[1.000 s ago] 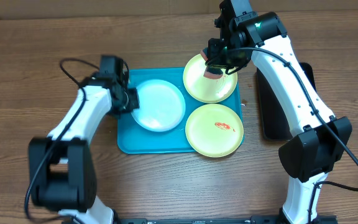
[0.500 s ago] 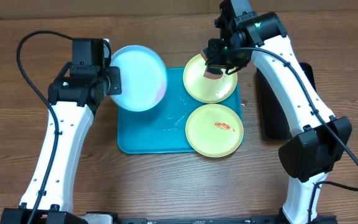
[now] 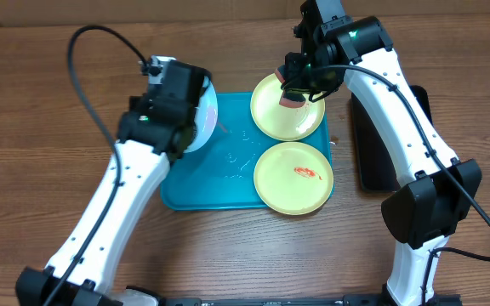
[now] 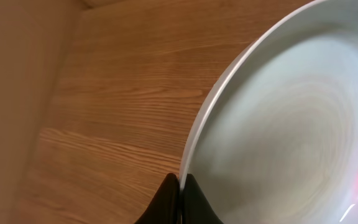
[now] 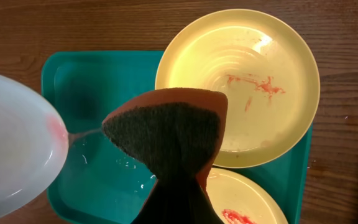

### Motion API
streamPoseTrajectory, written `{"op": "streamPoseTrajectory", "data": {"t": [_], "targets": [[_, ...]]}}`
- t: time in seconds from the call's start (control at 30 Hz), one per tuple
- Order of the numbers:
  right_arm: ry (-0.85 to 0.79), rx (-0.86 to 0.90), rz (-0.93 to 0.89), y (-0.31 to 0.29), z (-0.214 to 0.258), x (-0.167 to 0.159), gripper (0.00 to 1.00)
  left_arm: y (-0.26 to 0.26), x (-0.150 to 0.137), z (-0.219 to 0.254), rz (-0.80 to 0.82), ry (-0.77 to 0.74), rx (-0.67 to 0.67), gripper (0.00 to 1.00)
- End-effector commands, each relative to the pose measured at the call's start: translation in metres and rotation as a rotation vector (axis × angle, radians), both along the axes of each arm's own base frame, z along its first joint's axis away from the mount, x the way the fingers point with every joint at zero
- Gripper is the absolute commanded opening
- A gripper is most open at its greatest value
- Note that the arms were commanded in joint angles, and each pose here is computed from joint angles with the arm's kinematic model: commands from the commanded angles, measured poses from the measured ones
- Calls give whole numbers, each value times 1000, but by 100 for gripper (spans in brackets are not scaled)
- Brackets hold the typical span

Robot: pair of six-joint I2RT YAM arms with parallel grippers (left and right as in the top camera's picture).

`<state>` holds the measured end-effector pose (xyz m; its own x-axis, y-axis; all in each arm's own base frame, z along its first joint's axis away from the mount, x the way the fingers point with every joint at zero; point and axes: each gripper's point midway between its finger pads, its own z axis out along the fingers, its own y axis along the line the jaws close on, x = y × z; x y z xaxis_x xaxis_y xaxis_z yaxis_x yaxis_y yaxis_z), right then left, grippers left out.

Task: Clean dirty plates on tray and stack at the side
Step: 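Lift the blue plate off the tray with the left gripper, then place the blue plate on the table left of the tray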

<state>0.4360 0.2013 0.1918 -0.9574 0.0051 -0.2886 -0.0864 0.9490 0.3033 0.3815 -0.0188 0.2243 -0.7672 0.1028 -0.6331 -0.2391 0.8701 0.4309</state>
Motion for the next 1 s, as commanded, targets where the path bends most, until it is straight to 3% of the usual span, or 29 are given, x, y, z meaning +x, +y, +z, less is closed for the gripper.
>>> {"op": "streamPoseTrajectory", "data": {"t": [0.0,0.4,0.97], "targets": [[-21,5,5,1,7,1,4,6,4,6,118,-75,143,4],[-13,2,5,0,7,-1,4,-10,4,15,154,-164,295,4],[-14,2,5,0,7,-1,4,-13,4,12,142,-157,282,4]]}}
